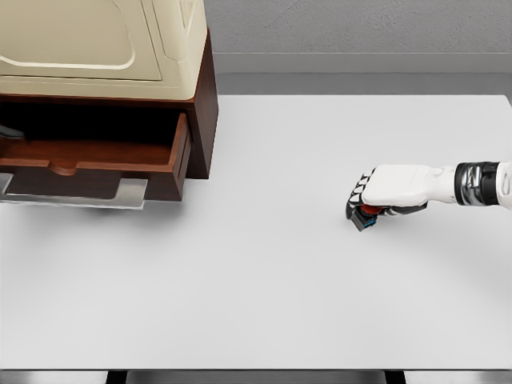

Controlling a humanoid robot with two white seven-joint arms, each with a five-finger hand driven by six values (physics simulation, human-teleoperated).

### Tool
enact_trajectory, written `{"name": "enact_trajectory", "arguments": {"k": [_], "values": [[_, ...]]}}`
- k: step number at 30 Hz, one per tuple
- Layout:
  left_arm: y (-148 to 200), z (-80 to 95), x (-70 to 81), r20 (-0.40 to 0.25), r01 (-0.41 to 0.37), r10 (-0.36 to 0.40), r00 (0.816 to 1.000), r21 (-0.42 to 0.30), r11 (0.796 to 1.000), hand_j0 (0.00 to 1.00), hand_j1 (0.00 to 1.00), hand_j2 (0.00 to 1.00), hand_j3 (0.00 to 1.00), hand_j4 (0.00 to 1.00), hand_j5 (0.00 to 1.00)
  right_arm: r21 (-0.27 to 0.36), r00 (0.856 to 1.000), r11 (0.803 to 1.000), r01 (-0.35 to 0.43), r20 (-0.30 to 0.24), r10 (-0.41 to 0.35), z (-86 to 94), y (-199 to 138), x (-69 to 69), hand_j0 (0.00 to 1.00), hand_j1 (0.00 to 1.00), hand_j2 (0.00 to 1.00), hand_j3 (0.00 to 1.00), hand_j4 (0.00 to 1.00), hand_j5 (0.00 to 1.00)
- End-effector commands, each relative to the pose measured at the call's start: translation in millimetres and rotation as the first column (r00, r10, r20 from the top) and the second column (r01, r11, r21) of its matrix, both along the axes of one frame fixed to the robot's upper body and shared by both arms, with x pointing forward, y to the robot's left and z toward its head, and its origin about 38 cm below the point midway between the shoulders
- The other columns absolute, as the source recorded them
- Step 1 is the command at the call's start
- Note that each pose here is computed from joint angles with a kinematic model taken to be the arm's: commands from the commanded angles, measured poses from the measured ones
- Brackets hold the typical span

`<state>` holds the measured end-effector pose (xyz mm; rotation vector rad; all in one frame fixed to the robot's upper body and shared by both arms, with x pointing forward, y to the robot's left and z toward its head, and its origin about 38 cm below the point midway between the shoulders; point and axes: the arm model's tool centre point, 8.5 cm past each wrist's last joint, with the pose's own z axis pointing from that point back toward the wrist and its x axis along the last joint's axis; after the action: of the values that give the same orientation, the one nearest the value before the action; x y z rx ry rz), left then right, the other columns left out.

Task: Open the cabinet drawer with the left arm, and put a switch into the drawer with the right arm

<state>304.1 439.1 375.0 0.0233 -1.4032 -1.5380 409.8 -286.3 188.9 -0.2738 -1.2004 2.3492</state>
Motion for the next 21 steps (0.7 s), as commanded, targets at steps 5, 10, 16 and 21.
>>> {"name": "enact_trajectory", "arguments": {"k": [5,10,16,21], "values": [[-1.7,14.3,17.4,-0.049,-0.124,0.121,0.991,-0.063,0.990,1.00,1.00,1.00,1.00,1.00,1.00,0.006,1.000,1.000,0.004,-0.001,-0.004,0.9,-0.3,0.2,0.46,0.46,0.46,0.46,0.46,0.46],[-4.4,16.9,22.5,-0.053,-0.137,0.133,0.990,-0.075,0.988,1.00,1.00,1.00,1.00,1.00,1.00,0.010,1.000,1.000,0.003,-0.001,-0.003,1.4,0.3,0.4,0.45,0.45,0.45,0.45,0.45,0.45],[-7.1,17.6,21.9,-0.047,-0.121,0.118,0.992,-0.085,0.989,1.00,1.00,1.00,1.00,1.00,1.00,0.043,1.000,0.999,-0.008,0.012,0.007,7.1,10.5,5.0,0.40,0.40,0.40,0.40,0.40,0.40],[-19.0,8.4,24.1,-0.028,-0.041,0.038,0.999,-0.137,0.990,1.00,1.00,1.00,1.00,1.00,1.00,0.104,0.999,0.995,-0.011,0.050,0.006,20.5,26.3,19.3,0.36,0.36,0.36,0.36,0.36,0.36]]}}
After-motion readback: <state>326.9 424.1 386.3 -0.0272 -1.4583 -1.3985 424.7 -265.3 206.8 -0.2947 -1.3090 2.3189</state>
